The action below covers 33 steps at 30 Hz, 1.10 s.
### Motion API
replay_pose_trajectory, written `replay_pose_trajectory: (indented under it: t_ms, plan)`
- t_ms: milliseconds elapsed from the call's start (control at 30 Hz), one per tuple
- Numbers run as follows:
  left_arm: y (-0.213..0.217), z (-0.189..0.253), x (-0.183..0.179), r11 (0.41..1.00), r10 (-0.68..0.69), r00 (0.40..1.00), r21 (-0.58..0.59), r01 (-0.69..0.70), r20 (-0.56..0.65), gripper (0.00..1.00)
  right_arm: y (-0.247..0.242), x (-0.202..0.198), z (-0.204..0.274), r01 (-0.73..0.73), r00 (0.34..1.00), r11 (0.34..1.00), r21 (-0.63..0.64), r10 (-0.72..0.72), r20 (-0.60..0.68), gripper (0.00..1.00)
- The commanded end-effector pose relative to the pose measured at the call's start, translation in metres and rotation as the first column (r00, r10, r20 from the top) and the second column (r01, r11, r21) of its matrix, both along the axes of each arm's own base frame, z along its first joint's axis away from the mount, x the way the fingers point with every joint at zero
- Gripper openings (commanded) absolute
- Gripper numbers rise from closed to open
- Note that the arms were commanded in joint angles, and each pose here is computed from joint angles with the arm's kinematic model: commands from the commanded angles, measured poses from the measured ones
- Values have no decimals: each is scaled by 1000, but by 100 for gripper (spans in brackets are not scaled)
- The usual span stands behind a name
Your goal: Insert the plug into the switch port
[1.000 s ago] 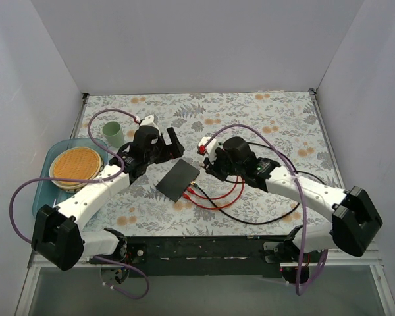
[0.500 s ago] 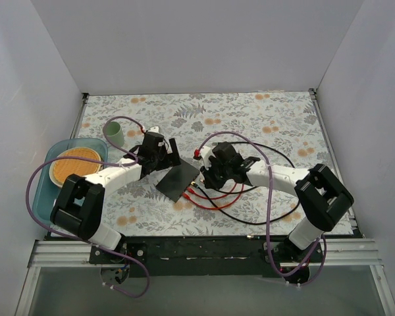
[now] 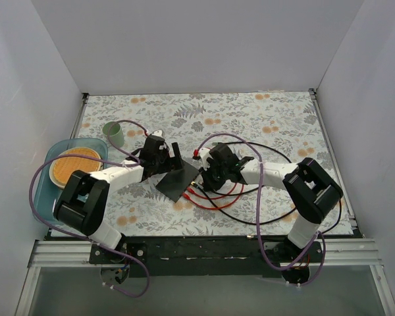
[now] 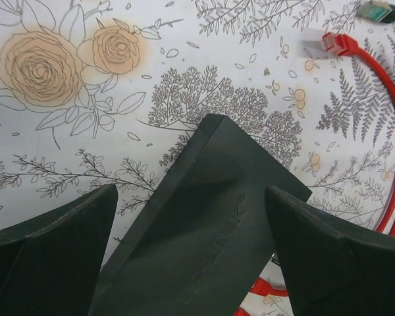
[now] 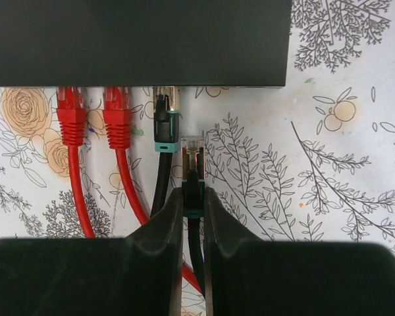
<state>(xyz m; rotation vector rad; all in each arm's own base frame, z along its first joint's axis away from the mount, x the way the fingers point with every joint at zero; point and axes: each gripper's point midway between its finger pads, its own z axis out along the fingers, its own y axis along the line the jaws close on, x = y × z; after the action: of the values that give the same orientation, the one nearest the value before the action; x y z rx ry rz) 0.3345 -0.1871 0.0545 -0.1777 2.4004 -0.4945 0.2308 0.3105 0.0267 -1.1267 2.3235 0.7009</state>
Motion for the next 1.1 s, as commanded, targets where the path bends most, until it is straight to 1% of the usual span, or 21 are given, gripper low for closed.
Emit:
replay_pose_trajectory:
  t_ms: [0, 133, 433, 667, 867, 1067]
  plan:
    - [-5, -12, -3, 999, -42, 999, -12, 42, -26, 93, 10, 17, 9, 50, 998, 999, 21, -50, 24, 1]
    - [-6, -20, -5, 999, -51, 998, -10, 50, -47, 93, 10, 23, 5, 72, 997, 997, 2, -72, 23, 1]
    - [-6, -15, -5, 998, -55, 998, -11, 55, -34, 93, 7, 28, -2, 104, 994, 992, -71, -104, -9, 1]
    - [-7, -19, -6, 998, -59, 997, -9, 59, -51, 93, -2, 23, -3, 119, 992, 986, -121, -124, -36, 1]
    - [-9, -18, -5, 998, -64, 996, -15, 63, -57, 93, -3, 16, -5, 106, 990, 985, -138, -117, -75, 1]
    - [-10, -22, -6, 998, -63, 995, -19, 62, -72, 97, 2, 15, -9, 98, 987, 984, -148, -115, -113, 1]
